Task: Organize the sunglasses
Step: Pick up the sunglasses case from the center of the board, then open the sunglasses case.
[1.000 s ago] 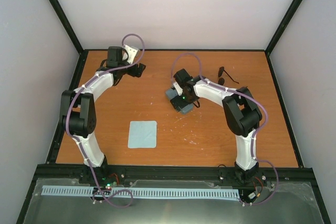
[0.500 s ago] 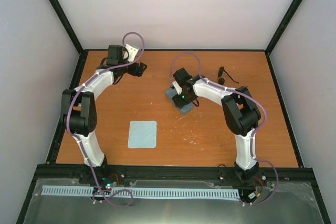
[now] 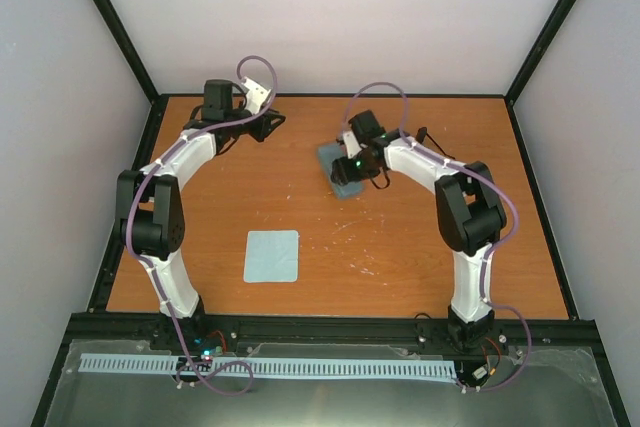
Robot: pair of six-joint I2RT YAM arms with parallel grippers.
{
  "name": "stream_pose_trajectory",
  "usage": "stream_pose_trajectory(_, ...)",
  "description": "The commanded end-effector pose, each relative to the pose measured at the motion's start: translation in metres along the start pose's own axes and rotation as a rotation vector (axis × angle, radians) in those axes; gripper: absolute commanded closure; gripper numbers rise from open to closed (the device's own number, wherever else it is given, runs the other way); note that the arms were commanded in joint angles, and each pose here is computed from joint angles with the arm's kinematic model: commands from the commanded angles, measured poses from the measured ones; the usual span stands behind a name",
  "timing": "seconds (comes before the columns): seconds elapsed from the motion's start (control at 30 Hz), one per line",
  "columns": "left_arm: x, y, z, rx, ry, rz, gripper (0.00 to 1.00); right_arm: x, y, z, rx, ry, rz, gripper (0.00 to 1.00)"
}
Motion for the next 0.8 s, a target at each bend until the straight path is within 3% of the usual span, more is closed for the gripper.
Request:
stream_pose_trajectory(0.0, -0.011, -0.025, 0.045, 0.071, -0.152, -0.157, 0.8, -0.059, 0.028, 0.066, 0.123, -0.174, 0.3, 0.97)
stream_pose_trajectory(0.07, -0.009, -0.035, 0.043, 0.085, -0.164, -0.185, 0.85, -0.07, 0.035, 0.075, 0.159, -0.184, 0.426, 0.97)
stream_pose_trajectory(0.17, 0.003, -0.059, 0.037, 0.115, -0.148, -0.231, 0.99, -0.082, 0.051, 0.081, 0.155, -0.185, 0.539, 0.97)
stream_pose_trajectory(0.33, 0.014, -0.099, 0.048, 0.182, -0.172, -0.306, 0.99, -0.094, 0.064, 0.08, 0.143, -0.178, 0.623, 0.97)
stream_pose_trajectory(0.53, 0.026, -0.116, 0.052, 0.178, -0.176, -0.373, 0.99, -0.108, 0.071, 0.075, 0.13, -0.191, 0.666, 0.97)
stream_pose_trajectory(0.77, 0.022, -0.116, 0.05, 0.199, -0.166, -0.344, 0.99, -0.118, 0.07, 0.074, 0.124, -0.216, 0.648, 0.97)
Point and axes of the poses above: each gripper's point midway between its finger pads, its own x axis out along the fingers, its own y axis along the line the jaws close on, z = x × y, the point moved 1 cm from there along -x, back along the fingers, and after that the axes turned 14 degrees about x, right-handed, at the moved point
